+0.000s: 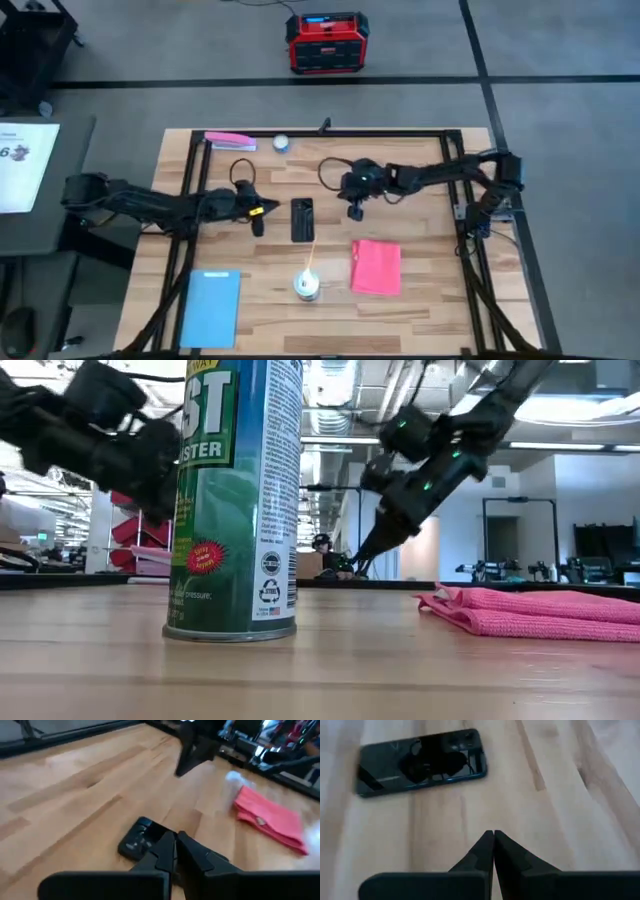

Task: Apply microfiber cloth
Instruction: Spray the back of the black cellphone using the spray bottle

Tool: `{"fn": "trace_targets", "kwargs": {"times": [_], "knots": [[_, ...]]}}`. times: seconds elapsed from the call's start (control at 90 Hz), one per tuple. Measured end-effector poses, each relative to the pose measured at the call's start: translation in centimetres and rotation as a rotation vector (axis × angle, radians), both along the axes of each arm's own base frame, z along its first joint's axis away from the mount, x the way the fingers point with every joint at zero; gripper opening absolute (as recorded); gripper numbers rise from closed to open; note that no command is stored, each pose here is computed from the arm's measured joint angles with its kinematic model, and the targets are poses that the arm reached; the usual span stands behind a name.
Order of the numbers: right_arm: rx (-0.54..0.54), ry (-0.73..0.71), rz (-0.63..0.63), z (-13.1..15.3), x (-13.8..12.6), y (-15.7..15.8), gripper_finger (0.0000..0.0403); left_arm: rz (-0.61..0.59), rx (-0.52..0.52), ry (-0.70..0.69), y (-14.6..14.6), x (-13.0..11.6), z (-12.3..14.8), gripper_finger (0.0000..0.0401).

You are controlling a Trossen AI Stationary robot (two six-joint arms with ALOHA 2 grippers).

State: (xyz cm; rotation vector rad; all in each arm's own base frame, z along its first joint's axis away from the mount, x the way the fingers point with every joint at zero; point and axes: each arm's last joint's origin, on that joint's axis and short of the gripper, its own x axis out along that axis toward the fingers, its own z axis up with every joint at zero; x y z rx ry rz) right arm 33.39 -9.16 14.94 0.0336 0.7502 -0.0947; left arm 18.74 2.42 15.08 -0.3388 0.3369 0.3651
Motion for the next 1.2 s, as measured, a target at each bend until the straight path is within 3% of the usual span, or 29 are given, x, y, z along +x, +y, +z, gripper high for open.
{"fn": "trace_targets", "kwargs": {"times": [0.289, 0.556, 0.756, 1.2], "knots": [[-0.047, 0.001, 0.102, 1.1, 2.7, 0.0, 0.0000, 0.032, -0.162, 0.220, 0.6, 2.3, -2.6, 0.0000], [-0.075, 0.081, 0.140, 1.2, 1.8, -0.4, 0.0000, 0.129, -0.296, 0.322, 0.9, 3.4, -4.2, 0.0000], [-0.034, 0.189, 0.147, -0.6, 0.7, 0.0, 0.0000, 0.147, -0.309, 0.335, 1.6, 5.1, -4.5, 0.0000], [0.409, 0.103, 0.074, -1.7, 0.4, 2.6, 0.0000, 0.097, -0.297, 0.308, 2.1, 7.6, -4.6, 0.0000]]}}
